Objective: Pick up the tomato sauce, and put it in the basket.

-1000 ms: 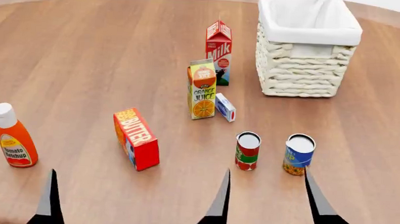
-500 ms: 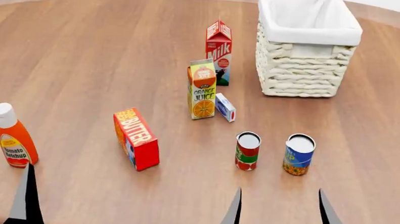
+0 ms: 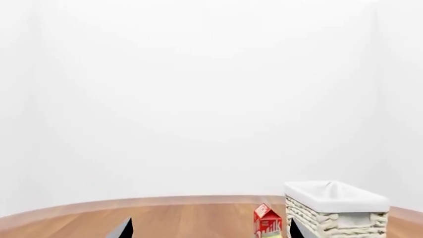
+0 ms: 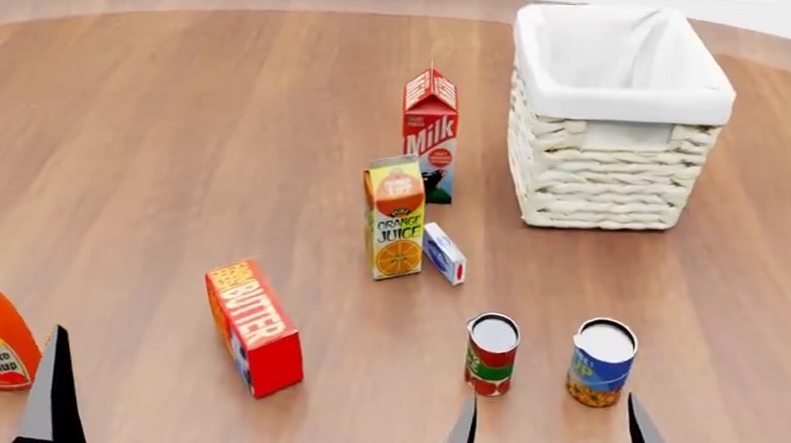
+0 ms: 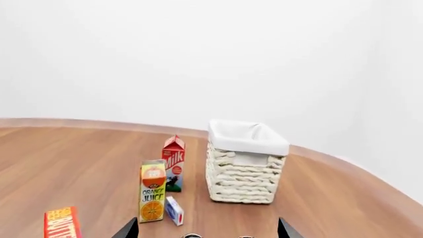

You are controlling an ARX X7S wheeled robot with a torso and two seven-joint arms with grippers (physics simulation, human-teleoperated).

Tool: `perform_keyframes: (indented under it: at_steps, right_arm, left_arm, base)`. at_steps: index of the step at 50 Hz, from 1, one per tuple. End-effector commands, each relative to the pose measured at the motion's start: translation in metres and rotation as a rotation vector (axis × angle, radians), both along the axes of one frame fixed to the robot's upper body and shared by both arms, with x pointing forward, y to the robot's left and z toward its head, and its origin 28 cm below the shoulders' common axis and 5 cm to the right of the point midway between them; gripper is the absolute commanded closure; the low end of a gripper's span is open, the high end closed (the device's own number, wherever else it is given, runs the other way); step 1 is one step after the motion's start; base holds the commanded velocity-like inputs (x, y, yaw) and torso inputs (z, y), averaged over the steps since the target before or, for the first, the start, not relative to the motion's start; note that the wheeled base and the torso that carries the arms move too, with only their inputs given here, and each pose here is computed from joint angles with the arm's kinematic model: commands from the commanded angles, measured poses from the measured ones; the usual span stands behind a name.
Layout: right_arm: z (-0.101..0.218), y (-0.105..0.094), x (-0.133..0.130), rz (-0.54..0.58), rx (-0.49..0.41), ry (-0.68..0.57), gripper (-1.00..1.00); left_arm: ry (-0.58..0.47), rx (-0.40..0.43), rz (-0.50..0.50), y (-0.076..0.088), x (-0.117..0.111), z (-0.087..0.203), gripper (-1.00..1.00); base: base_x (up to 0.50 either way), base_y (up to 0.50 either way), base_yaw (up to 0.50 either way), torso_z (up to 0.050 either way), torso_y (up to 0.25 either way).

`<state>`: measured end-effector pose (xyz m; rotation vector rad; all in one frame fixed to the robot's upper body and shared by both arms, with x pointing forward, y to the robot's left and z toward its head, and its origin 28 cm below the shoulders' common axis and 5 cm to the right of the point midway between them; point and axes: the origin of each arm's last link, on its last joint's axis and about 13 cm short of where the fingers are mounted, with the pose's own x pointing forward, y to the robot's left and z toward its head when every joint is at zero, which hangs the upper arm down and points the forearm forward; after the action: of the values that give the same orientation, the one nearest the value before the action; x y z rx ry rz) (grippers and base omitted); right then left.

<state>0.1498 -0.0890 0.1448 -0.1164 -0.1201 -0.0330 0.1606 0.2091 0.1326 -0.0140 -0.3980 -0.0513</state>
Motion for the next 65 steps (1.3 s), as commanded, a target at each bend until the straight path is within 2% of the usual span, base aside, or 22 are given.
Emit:
perform_keyframes:
  at_steps: [1, 50, 65]
  right_arm:
    - [0.0009, 0.0005, -0.0004, 0.012, 0.013, -0.002, -1.00]
    - [-0.0025, 0.0016, 0.0010, 0.043, 0.060, -0.014, -1.00]
    - [-0.0024, 0.0025, -0.0011, 0.080, 0.102, -0.071, -1.00]
  left_arm:
    - [-0.001, 0.004, -0.002, -0.0002, -0.0002, -0.0006, -1.00]
    - [-0.002, 0.004, 0.004, -0.0007, -0.0011, -0.0009, -1.00]
    - [-0.001, 0.005, 0.001, -0.0006, -0.0012, -0.0003, -1.00]
  base:
    - [0.50, 0.00, 0.00, 0.000, 0.000]
    - [0.50, 0.00, 0.00, 0.000, 0.001]
    - [0.02, -0.10, 0.00, 0.000, 0.001]
